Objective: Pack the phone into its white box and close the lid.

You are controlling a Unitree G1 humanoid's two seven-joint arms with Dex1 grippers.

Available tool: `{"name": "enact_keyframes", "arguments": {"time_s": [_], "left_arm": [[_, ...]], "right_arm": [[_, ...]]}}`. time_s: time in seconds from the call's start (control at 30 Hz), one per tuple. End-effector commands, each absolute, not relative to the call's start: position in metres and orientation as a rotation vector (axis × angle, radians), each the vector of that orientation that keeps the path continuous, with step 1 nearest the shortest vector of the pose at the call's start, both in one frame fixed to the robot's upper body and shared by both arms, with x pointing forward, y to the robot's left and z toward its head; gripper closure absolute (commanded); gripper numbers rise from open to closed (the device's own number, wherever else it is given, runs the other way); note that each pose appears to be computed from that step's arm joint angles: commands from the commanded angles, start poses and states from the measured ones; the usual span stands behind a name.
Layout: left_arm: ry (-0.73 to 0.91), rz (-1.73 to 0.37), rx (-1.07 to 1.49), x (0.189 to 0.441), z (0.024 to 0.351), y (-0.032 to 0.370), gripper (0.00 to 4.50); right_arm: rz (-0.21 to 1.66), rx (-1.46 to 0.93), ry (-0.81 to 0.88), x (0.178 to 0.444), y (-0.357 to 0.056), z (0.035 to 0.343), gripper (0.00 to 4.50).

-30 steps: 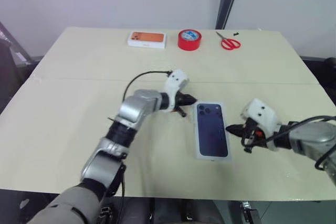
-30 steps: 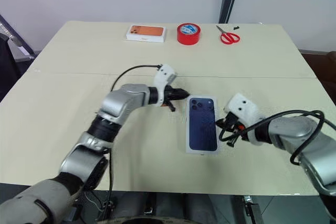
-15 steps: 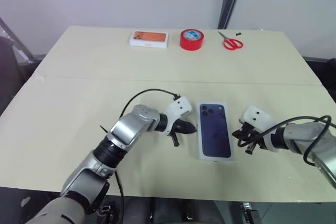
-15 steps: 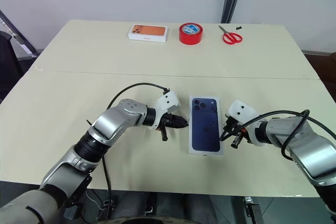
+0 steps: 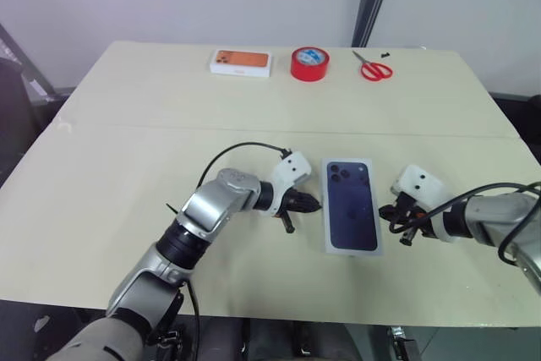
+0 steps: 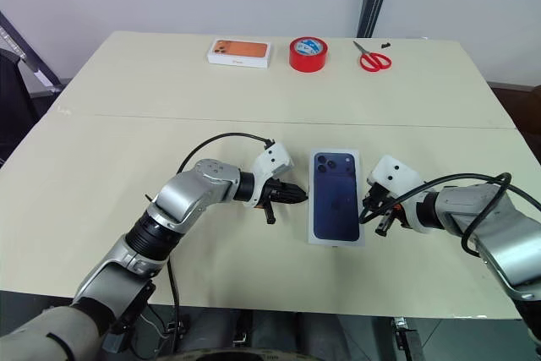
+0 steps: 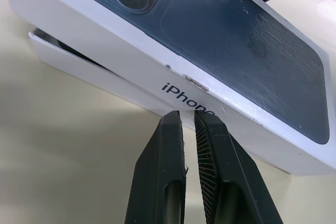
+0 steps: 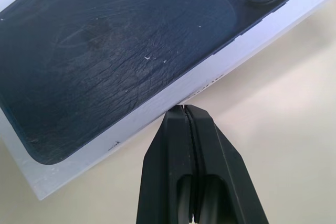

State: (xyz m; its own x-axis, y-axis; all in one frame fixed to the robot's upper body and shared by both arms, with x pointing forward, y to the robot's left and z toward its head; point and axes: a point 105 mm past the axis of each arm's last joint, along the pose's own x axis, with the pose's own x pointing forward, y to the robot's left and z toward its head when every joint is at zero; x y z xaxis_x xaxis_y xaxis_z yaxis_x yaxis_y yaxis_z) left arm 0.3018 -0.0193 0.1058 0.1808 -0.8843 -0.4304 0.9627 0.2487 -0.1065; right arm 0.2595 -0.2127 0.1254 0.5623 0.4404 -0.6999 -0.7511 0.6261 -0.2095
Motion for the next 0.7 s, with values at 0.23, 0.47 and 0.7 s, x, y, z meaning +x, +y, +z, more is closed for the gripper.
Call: {"name": "enact_keyframes", "arguments": {"time_s": [0.23, 0.47, 0.7], "left_arm": [[0.392, -1.365, 0.106, 0.2977, 0.1288, -0.0295, 4.04], [0.408, -1.353, 0.080, 0.2993, 0.1273, -0.0280, 4.04], [0.432, -1.315, 0.043, 0.3055, 0.1250, -0.0259, 4.04]], "right_arm": [[0.796, -0.551, 0.600, 0.2552, -0.2038, 0.1390, 4.48], [0.791, -0.548, 0.601, 0.2567, -0.2052, 0.1395, 4.48], [0.785, -0.553, 0.601, 0.2585, -0.2070, 0.1412, 4.48]]}}
